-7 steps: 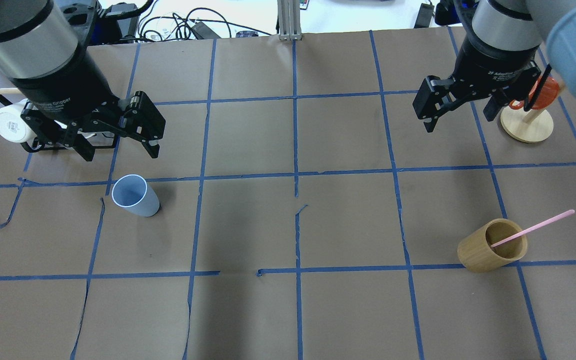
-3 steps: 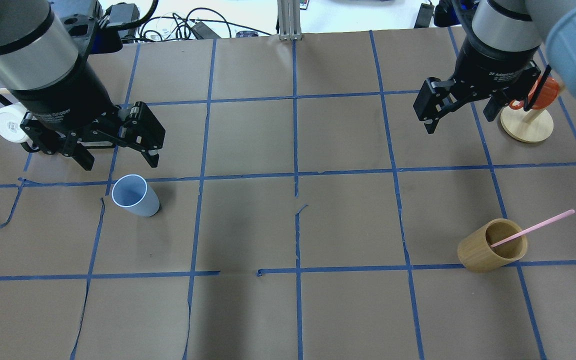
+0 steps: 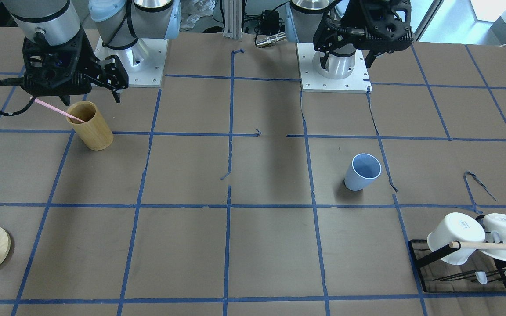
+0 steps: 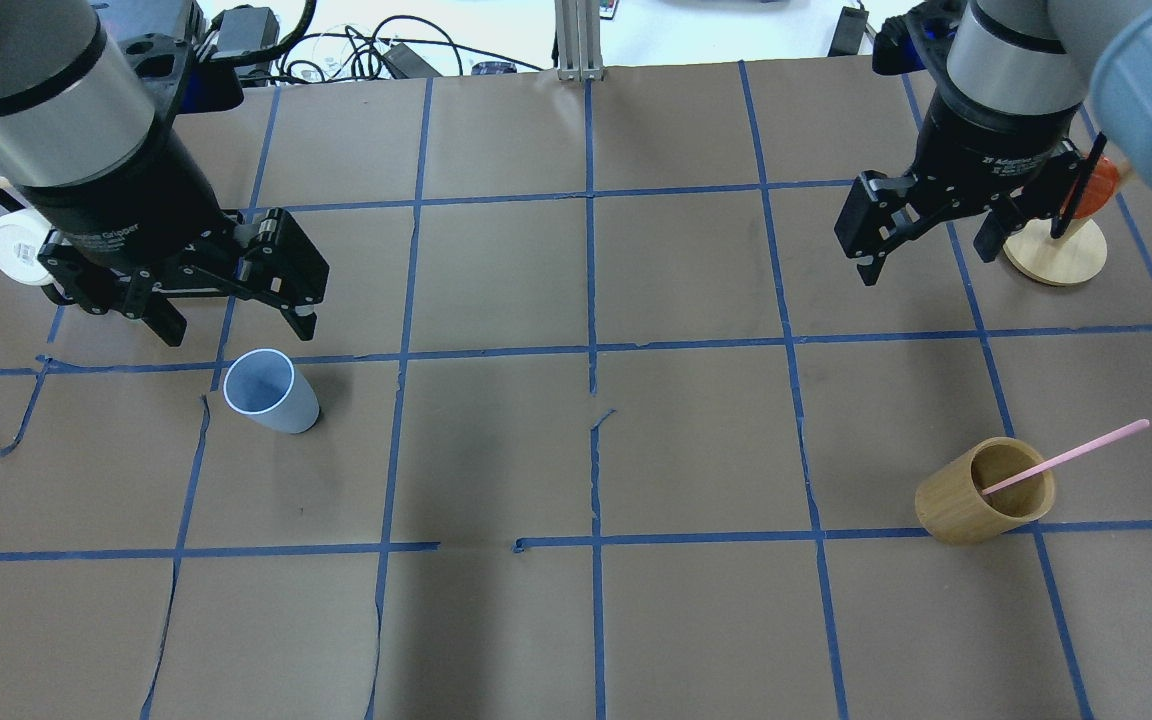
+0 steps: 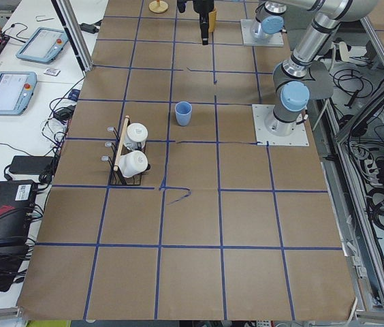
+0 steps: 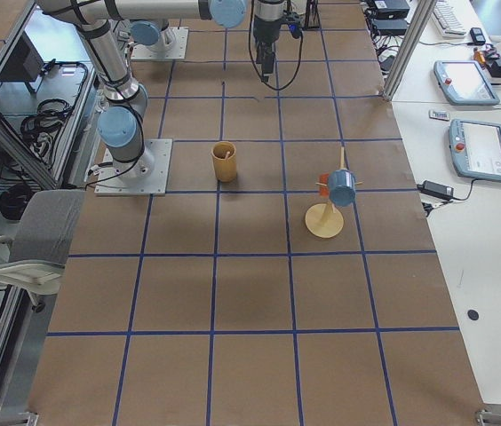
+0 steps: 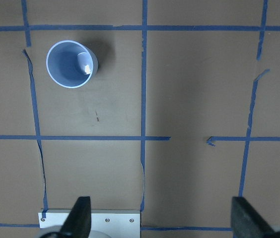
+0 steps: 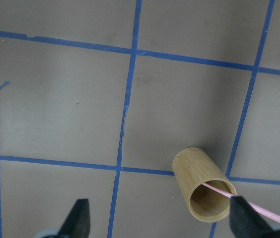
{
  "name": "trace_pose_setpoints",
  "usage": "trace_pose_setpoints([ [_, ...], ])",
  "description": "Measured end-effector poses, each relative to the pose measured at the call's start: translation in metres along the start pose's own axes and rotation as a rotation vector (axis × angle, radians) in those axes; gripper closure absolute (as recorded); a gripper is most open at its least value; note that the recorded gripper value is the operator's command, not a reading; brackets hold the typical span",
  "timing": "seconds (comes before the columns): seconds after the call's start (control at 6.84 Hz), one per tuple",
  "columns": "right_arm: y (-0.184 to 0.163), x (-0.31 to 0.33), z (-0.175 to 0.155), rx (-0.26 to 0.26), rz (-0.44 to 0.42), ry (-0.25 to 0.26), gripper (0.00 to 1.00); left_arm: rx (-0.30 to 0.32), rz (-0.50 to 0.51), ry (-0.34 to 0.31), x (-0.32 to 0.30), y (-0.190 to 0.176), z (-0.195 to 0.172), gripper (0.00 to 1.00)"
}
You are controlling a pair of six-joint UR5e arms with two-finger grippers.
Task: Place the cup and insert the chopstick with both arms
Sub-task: 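Lower the left gripper onto the blue cup while the right descends to the chopstick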
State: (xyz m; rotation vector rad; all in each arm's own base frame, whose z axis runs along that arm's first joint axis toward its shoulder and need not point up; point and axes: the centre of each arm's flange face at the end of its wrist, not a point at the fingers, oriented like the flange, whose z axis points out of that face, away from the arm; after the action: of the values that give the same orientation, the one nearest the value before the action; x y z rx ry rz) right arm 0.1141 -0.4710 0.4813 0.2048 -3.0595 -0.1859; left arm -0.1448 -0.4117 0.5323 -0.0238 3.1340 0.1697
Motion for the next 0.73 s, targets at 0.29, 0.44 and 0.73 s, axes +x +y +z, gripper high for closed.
trace_pose_setpoints([
  [0.29, 0.0, 0.039, 0.019, -0.096, 0.02, 0.001, 0.0, -0.003, 0.003, -0.002, -0.002, 0.002, 0.002, 0.0],
  [0.44, -0.001, 0.068, 0.039, -0.159, 0.004, 0.009, 0.0, -0.008, 0.017, -0.004, -0.007, 0.001, 0.004, 0.0],
  [0.73, 0.014, 0.118, 0.086, -0.318, -0.083, 0.055, 0.0, -0.037, 0.047, 0.008, -0.034, -0.007, 0.018, 0.0],
])
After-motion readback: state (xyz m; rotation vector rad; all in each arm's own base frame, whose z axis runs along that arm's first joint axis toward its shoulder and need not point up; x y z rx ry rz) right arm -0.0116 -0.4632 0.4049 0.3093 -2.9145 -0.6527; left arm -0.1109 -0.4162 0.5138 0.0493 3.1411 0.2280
